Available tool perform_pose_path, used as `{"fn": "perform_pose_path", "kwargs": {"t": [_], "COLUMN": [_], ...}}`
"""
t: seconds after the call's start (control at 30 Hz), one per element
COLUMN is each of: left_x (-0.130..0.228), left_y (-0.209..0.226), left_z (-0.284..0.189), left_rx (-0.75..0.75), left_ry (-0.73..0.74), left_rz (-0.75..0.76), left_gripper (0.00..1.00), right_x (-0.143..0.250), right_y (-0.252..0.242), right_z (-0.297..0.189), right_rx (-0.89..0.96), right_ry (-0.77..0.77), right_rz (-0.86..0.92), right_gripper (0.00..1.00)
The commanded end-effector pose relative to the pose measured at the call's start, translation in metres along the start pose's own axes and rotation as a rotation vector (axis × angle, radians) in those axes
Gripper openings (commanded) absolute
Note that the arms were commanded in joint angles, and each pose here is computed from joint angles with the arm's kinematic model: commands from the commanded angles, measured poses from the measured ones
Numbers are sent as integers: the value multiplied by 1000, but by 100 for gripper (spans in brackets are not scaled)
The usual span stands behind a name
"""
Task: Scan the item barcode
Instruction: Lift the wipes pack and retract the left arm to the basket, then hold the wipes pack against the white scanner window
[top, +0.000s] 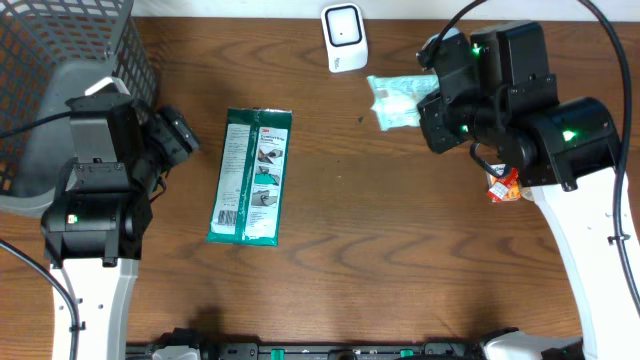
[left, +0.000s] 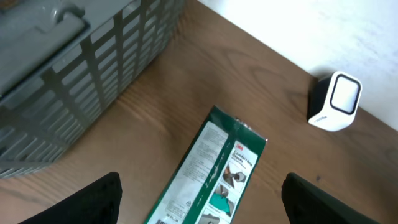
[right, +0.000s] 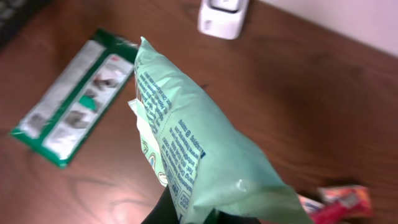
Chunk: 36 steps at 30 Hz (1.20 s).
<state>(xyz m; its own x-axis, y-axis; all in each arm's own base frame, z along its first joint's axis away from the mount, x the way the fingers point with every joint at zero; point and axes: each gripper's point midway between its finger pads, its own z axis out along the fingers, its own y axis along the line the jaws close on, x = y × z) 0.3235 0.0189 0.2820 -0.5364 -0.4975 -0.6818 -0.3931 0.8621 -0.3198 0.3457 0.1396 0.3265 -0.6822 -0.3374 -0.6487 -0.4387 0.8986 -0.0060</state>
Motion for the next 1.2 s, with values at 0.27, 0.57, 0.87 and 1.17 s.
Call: {"fn": "perform_pose_path", "kwargs": {"t": [0.27,0.57,0.87,1.17], "left_x": [2,2,2,2], "left_y": [4,4,4,4], "left_z": [1,1,1,1], "left_rx": [-19,-19,-19,-19], "left_ry": [7,7,7,7], "left_rz": [1,1,1,1], "left_gripper": [83,83,83,83], "right_x": [-55,-106,-117,-135], "right_y": [-6,-5,-24,-42], "right_z": [53,136,214,251], "right_rx": [307,635,730,820], "right_ry": [70,70,49,20], "right_rz": [-466,-772,-788,-917], "right_gripper": [1,1,1,1]}}
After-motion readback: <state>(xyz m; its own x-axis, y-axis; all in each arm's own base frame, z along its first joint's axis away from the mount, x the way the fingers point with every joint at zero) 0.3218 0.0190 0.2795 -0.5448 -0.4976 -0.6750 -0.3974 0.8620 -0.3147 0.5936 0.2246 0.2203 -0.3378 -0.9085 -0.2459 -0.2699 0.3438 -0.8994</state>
